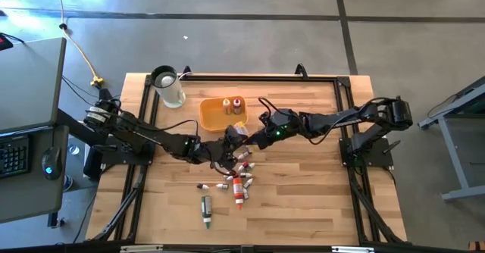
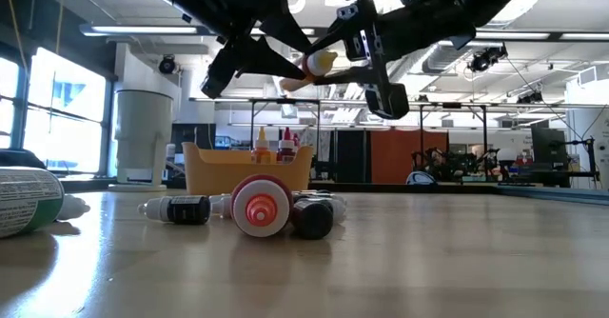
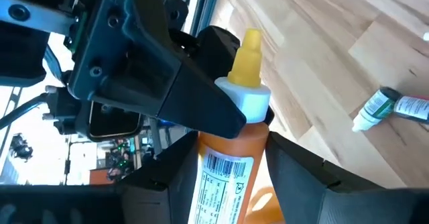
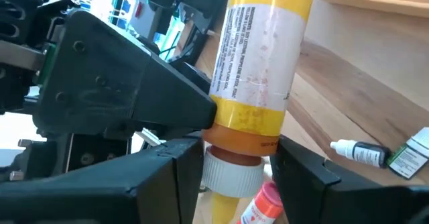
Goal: Pick & Place food coloring
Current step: Put the large yellow food coloring bottle into the yellow bin
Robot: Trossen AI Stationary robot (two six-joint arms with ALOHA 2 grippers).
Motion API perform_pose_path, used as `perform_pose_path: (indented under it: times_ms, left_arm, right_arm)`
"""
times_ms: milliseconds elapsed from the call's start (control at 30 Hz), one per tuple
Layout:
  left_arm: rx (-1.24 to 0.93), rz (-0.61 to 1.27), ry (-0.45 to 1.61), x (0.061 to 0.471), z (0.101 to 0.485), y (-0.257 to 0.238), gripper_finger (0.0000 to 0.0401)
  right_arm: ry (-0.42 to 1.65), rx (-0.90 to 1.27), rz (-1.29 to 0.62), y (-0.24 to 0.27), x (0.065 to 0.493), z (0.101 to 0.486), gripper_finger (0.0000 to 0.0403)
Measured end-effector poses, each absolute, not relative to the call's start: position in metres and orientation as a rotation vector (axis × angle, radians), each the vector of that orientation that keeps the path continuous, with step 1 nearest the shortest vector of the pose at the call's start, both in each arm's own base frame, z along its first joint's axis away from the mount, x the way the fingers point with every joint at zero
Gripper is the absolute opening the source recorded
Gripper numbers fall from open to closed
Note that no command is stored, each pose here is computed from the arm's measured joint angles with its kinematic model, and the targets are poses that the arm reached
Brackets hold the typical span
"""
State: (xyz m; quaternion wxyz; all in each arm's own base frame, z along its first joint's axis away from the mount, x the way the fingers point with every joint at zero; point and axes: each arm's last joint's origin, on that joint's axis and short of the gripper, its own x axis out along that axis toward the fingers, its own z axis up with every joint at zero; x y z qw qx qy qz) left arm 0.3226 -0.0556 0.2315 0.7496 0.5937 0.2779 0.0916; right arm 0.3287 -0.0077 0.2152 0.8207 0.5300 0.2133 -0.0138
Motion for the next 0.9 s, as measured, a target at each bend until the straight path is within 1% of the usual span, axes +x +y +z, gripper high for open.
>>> perform_pose_path:
  times_ms: [267, 467, 567, 800, 900]
  left_arm:
    - [1.305, 0.203, 0.628, 0.3219, 0.2303, -0.0551, 0.0166]
    - [1.294, 0.186, 0.615, 0.3224, 0.2302, -0.0547, 0.0166]
    - [1.331, 0.171, 0.622, 0.3213, 0.2298, -0.0585, 0.0166]
    - [1.349, 0.251, 0.667, 0.3203, 0.2309, -0.0564, 0.0166]
    - [1.366, 0.238, 0.666, 0.3205, 0.2309, -0.0565, 0.0166]
  right_arm:
    - [0.454, 1.105, -0.027, -0.0076, 0.3287, 0.2151, 0.0146]
    - [0.462, 1.088, -0.017, -0.0078, 0.3284, 0.2146, 0.0154]
    - [0.466, 1.076, -0.001, -0.0075, 0.3284, 0.2148, 0.0152]
    - [0.452, 1.069, -0.004, -0.0081, 0.3289, 0.2156, 0.0149]
    - [0.456, 1.07, -0.002, -0.008, 0.3288, 0.2154, 0.0153]
